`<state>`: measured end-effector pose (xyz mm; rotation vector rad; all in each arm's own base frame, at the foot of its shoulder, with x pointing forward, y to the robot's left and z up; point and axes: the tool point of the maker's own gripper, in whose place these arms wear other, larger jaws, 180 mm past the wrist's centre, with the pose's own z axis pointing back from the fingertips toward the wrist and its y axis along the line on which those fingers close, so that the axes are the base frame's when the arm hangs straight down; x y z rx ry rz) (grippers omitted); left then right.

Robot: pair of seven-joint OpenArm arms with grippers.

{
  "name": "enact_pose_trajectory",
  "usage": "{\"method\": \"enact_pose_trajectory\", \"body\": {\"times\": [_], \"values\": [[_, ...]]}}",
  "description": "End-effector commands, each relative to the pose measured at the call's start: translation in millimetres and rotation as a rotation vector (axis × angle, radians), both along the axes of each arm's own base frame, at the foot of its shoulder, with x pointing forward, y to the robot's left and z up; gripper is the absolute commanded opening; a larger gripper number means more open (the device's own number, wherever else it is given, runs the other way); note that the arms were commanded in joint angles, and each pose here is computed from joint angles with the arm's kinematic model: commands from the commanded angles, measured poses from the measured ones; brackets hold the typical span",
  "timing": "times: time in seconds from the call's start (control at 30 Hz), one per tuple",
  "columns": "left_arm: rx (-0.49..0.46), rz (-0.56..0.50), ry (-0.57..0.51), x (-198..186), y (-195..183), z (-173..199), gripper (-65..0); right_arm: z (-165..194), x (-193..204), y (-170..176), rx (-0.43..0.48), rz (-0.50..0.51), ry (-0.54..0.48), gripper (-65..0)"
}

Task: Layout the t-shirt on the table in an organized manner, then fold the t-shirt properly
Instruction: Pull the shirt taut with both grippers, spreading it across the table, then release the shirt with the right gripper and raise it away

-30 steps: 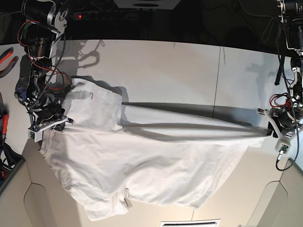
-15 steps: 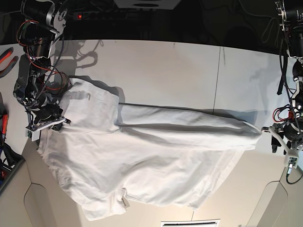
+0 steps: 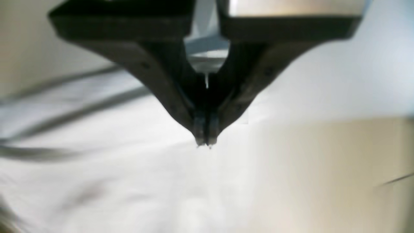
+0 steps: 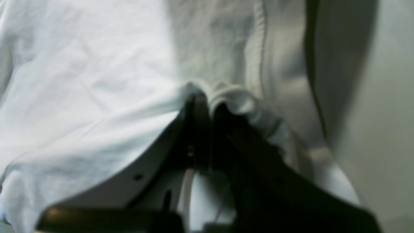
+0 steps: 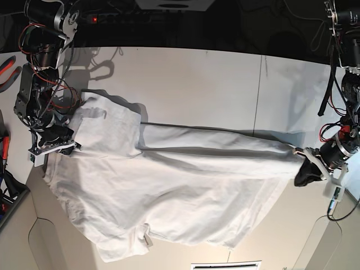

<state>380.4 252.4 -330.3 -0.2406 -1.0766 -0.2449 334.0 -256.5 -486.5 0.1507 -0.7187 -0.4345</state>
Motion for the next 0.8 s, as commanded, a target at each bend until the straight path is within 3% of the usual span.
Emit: {"method": "enact_pose_trajectory", "body": {"times": [0.0, 0.23, 0.53, 0.77], "values": [[-0.006, -0.022, -0.04, 6.5, -2.6, 15.4, -65.0, -5.8, -11.7, -9.6, -0.032, 0.0, 0.073, -65.0], [-0.062, -0.018, -0.014, 4.5, -24.0, -7.0, -65.0, 29.0, 8.1, -14.6, -0.062, 0.013, -0.005, -65.0], [-0.129, 0.188, -0.006, 6.7, 12.9, -56.2, -65.0, 48.5, 18.6, -10.0, -0.057, 0.048, -0.06, -65.0], [-0.188, 0.261, 0.065, 13.9, 24.9, -83.4, -65.0, 53.9, 23.5, 0.3, -0.001, 0.072, -0.102, -65.0]]}}
